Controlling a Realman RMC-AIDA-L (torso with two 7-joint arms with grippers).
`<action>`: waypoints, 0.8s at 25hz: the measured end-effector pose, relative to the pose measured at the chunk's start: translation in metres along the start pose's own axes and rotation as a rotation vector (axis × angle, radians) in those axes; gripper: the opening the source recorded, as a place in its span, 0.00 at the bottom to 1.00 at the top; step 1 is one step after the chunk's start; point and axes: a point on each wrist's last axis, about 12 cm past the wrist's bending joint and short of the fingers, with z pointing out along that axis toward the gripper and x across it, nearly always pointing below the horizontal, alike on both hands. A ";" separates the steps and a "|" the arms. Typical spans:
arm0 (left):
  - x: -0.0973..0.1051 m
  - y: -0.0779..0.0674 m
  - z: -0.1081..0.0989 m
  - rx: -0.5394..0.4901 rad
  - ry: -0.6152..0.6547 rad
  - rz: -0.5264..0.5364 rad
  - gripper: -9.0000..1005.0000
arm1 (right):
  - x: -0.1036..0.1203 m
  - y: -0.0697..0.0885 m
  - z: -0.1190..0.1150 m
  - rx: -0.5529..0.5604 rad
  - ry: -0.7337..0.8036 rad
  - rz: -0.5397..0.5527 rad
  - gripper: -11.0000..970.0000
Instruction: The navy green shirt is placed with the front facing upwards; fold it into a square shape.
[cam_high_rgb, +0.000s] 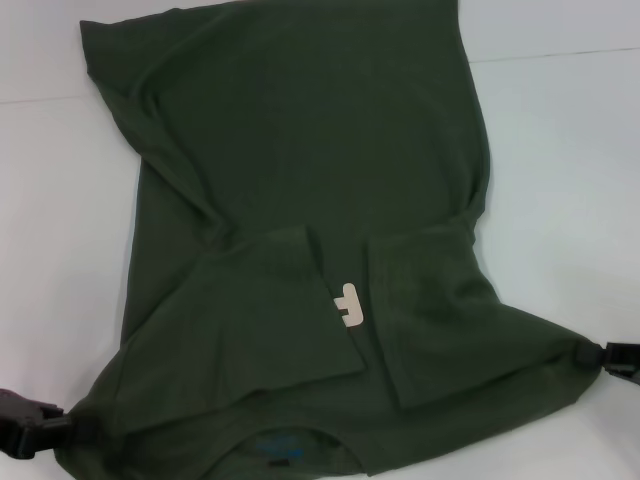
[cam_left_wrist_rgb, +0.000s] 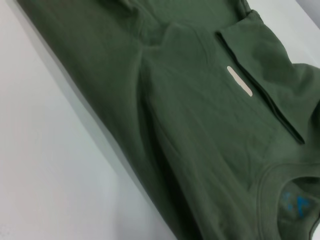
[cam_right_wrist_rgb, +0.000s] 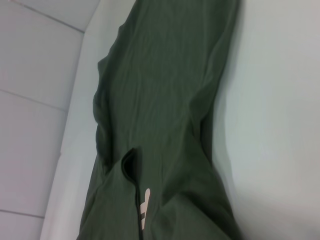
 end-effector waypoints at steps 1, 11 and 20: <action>0.000 0.000 -0.001 0.002 -0.001 -0.001 0.07 | 0.004 -0.001 -0.002 0.000 -0.010 0.003 0.03; 0.004 0.001 -0.005 -0.004 0.016 -0.008 0.07 | 0.050 -0.012 -0.022 0.000 -0.085 0.047 0.03; 0.007 0.000 -0.007 0.008 0.036 -0.012 0.07 | 0.081 -0.016 -0.036 0.007 -0.133 0.078 0.04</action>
